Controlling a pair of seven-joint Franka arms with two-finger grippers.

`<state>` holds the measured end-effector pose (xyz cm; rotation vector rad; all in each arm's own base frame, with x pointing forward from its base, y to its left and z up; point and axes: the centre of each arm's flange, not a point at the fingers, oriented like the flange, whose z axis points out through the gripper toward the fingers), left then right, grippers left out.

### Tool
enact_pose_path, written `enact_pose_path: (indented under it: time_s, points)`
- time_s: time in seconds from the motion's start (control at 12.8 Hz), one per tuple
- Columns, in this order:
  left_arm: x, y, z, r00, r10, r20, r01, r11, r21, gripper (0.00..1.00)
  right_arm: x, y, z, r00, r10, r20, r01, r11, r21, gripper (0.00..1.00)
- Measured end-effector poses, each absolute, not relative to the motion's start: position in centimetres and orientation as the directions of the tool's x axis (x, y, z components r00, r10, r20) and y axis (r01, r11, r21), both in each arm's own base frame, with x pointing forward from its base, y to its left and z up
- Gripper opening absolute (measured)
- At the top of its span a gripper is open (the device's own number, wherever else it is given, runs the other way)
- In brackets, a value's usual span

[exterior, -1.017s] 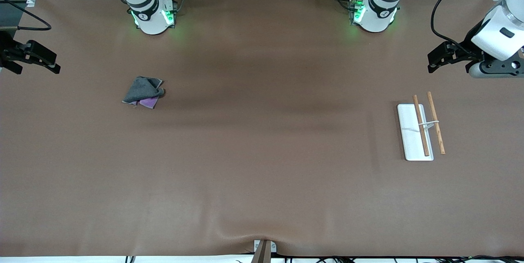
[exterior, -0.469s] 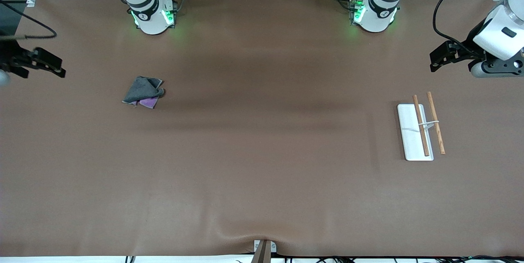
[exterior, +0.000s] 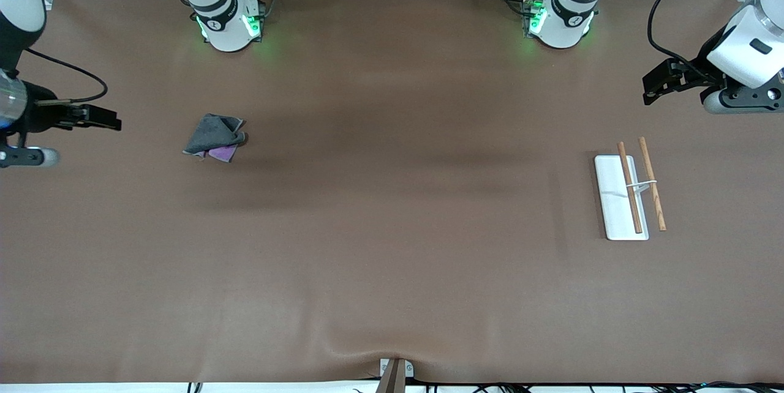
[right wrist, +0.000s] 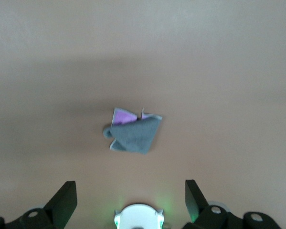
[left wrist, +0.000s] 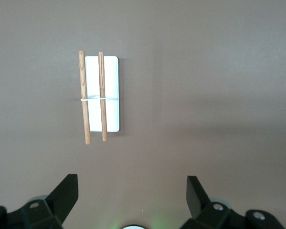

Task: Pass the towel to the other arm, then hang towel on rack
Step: 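Move the right gripper toward the grey towel on the table, then lower the right gripper onto the grey towel and close it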

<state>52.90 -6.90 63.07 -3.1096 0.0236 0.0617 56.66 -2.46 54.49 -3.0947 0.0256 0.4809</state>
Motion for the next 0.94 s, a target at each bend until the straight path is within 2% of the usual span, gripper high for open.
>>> enact_pose_path:
  time_s: [0.39, 0.94]
  points:
    - [52.8, -6.9, 63.0, 0.999, -0.015, -0.045, -0.016, -0.999, -0.032, 1.0, 55.8, -2.1, 50.7, 0.894, -0.109, -0.434, -0.144, -0.988, -0.049, 1.0]
    - [52.8, -7.0, 63.0, 0.999, -0.016, -0.046, -0.018, -0.999, -0.032, 1.0, 54.0, 2.0, 45.2, 0.804, -0.258, -0.536, -0.267, -0.962, 0.063, 1.0]
